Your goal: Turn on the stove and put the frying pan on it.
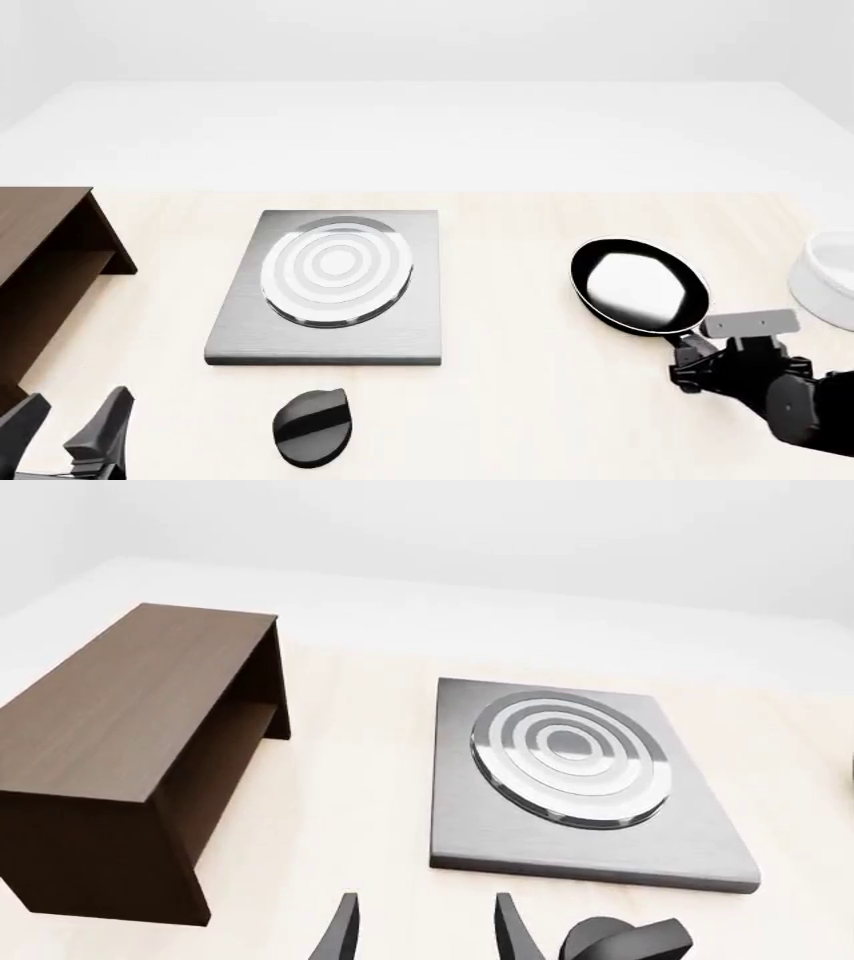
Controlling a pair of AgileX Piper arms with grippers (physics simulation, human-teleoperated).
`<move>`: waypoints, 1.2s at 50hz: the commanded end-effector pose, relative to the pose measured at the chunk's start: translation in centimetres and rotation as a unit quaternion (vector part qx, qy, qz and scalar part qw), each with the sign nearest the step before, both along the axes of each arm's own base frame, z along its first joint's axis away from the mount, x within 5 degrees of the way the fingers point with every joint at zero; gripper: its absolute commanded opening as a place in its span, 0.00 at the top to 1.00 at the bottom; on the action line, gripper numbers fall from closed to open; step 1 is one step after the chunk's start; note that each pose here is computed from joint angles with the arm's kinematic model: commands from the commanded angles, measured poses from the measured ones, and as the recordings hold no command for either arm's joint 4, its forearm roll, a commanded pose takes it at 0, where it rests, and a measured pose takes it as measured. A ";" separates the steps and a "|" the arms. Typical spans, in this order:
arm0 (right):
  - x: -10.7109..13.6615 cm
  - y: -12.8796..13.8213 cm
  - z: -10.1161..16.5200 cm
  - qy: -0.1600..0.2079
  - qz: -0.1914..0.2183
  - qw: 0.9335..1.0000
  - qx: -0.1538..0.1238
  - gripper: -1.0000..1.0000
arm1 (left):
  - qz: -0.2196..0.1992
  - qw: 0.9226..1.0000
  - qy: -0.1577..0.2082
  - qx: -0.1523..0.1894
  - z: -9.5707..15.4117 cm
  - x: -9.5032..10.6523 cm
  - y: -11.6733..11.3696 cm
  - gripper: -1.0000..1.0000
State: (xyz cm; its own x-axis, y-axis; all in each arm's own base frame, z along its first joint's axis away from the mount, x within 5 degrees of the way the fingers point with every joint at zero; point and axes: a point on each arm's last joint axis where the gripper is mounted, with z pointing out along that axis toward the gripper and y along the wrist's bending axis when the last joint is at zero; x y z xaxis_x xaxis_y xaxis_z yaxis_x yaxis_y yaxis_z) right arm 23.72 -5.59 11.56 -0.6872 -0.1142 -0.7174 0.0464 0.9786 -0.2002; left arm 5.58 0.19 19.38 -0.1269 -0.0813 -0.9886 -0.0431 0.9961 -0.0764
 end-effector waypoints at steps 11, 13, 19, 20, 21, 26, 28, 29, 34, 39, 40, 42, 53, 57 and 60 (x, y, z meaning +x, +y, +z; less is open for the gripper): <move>-0.1 0.0 0.0 -0.001 0.001 1.000 -0.001 1.00 | 0.000 1.000 0.002 0.001 -0.1 0.0 0.0 0.00; -0.3 0.1 0.5 -0.005 0.002 1.000 -0.004 1.00 | 0.000 1.000 0.002 0.001 -0.1 0.0 0.0 0.00; -0.5 0.4 1.7 -0.015 0.007 1.000 -0.006 1.00 | 0.000 1.000 0.001 0.001 0.0 0.0 0.0 0.00; -0.6 0.4 1.9 -0.017 0.008 1.000 -0.006 1.00 | 0.000 1.000 0.001 0.001 0.0 0.0 0.0 0.00; -0.7 0.4 2.1 -0.019 0.008 1.000 -0.007 1.00 | 0.000 1.000 0.001 0.001 0.0 0.0 0.0 0.00; -1.2 0.5 3.2 -0.028 0.011 0.999 -0.015 1.00 | 0.001 1.000 0.000 0.001 0.0 0.0 0.0 0.00; -1.5 0.5 3.6 -0.032 0.013 0.999 -0.020 1.00 | 0.000 1.000 0.000 0.001 0.0 0.0 0.0 0.00; -1.5 0.6 3.9 -0.034 0.014 0.999 -0.018 1.00 | 0.000 1.000 0.000 0.001 0.0 0.0 0.0 0.00; -1.8 1.0 4.7 -0.039 0.020 0.999 -0.020 1.00 | 0.000 1.000 0.000 0.001 0.0 0.0 0.0 0.00; -2.1 2.1 6.3 -0.048 0.045 0.998 -0.020 1.00 | 0.000 1.000 0.000 0.000 0.0 0.0 0.0 0.00; -2.1 2.2 6.5 -0.049 0.046 0.998 -0.020 1.00 | 0.000 1.000 0.000 0.000 0.0 0.0 0.0 0.00; -2.1 2.6 6.9 -0.051 0.054 0.997 -0.020 1.00 | 0.000 1.000 0.000 -0.001 0.0 0.0 0.0 0.00; -1.9 4.1 7.6 -0.050 0.082 0.995 -0.009 1.00 | -0.001 1.000 -0.001 -0.003 0.0 0.0 0.0 0.00; -1.6 4.9 7.7 -0.048 0.101 0.994 -0.007 1.00 | -0.002 1.000 0.000 -0.004 0.0 0.0 0.0 0.00; -1.1 5.6 7.7 -0.046 0.114 0.992 -0.002 1.00 | -0.001 1.000 0.000 -0.004 0.0 0.0 0.0 0.00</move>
State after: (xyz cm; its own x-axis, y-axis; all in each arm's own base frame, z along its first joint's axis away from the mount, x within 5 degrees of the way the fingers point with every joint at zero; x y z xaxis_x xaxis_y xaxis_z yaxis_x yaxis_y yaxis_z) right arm 21.80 -1.63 17.95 -0.6097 -0.2661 -0.7466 -0.1230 0.9623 -0.2424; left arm 5.58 0.18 19.41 -0.1225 -0.0860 -0.9887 -0.0422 0.9958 -0.0814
